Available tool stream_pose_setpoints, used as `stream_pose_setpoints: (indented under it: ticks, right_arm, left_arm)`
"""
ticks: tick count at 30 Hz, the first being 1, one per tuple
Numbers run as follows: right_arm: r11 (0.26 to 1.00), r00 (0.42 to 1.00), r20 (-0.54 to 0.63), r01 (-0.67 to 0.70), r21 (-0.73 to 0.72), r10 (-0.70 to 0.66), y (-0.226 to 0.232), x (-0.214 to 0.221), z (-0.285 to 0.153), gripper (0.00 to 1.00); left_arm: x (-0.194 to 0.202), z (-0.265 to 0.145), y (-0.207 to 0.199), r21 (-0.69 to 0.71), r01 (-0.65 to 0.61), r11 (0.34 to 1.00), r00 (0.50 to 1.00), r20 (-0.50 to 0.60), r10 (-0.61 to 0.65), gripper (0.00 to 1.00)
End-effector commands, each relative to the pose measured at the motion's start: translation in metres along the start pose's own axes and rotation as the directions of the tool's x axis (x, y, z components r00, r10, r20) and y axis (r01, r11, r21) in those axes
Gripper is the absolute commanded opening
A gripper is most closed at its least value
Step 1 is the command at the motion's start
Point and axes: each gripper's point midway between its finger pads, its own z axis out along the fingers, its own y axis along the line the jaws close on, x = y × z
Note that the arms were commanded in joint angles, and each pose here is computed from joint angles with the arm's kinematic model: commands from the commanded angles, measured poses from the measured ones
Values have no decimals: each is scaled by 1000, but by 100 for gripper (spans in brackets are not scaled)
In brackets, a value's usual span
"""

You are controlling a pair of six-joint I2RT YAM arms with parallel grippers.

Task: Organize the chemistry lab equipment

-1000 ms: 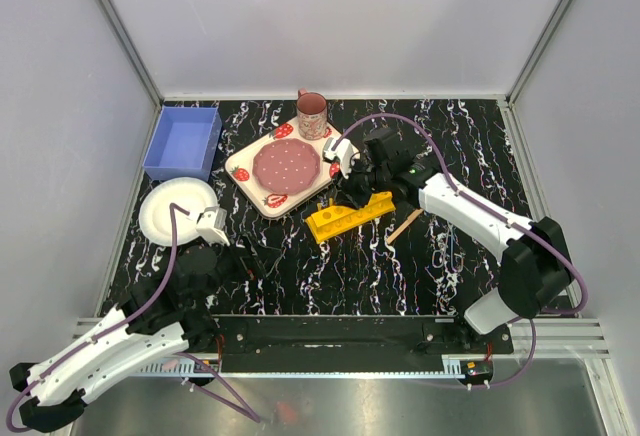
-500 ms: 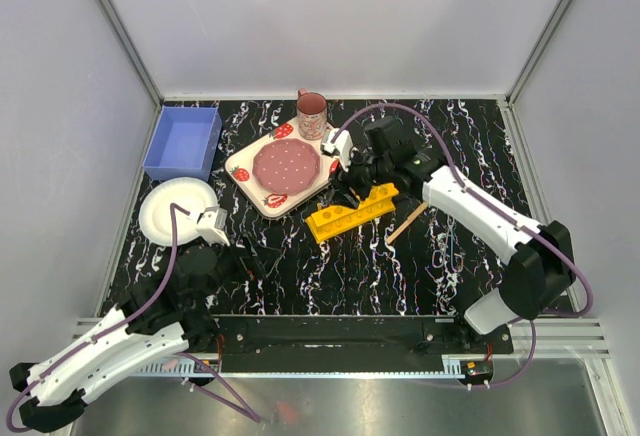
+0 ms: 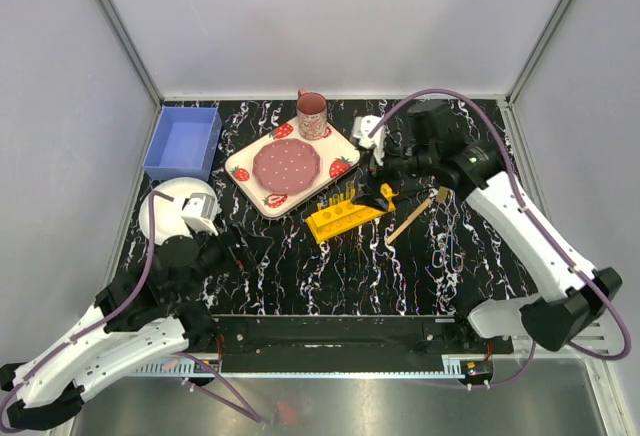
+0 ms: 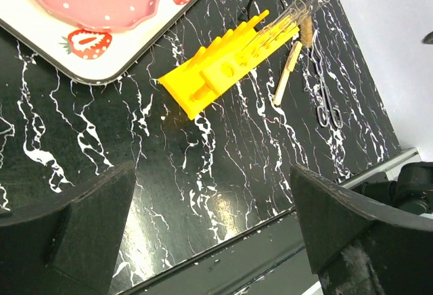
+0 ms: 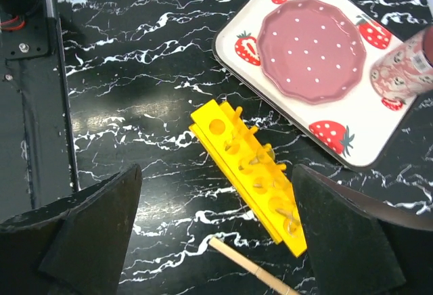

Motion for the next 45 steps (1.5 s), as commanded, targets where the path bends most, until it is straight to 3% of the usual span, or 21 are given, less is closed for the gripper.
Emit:
stream_pose_setpoints:
  ticks: [1,7,12,16,20,26,29,33,40,45]
  right_arm:
    - [998,996,83,-20,58,15,-3,-20,-50,100]
    - [950,982,120,-174,260,147,-19,4,-98,100]
    - [809,940,154,-341,479,305,-40,53,-135,100]
    - [665,853,219,-510,546,475,-51,83,-145,100]
    - [582,771,249,-615,532,587,-58,109,-142,100]
    - [420,580,318,-789,449,750,-85,154,-142,100]
    - [418,531,281,-828,375,800,-97,174,-129,98]
    - [523,587,182,-797,302,789,-99,189,-114,91]
    - [517,590,105,-769,377,801,-124,214,-116,80]
    - [566,631,45,-723,395,775,-136,215,-108,76]
  left_arm:
    - [-21,-2,-7,-17,-69,997,997,22,69,99]
    - [-27,0,-11,-34,-120,992,993,-6,119,99]
    - [-17,6,-12,-30,-123,992,992,-45,122,99]
    - [-11,7,-14,-21,-114,993,991,-67,112,99]
    - [-10,6,-13,-21,-106,994,992,-67,105,99]
    - [-9,3,-13,-4,-114,994,991,-67,113,99]
    - [-5,5,-9,-10,-138,990,988,-71,137,99]
    - [-3,13,-6,-5,-173,985,984,-42,172,99]
    - [3,32,-20,56,-202,978,978,-43,204,99]
    - [13,41,-33,96,-120,988,989,-73,127,99]
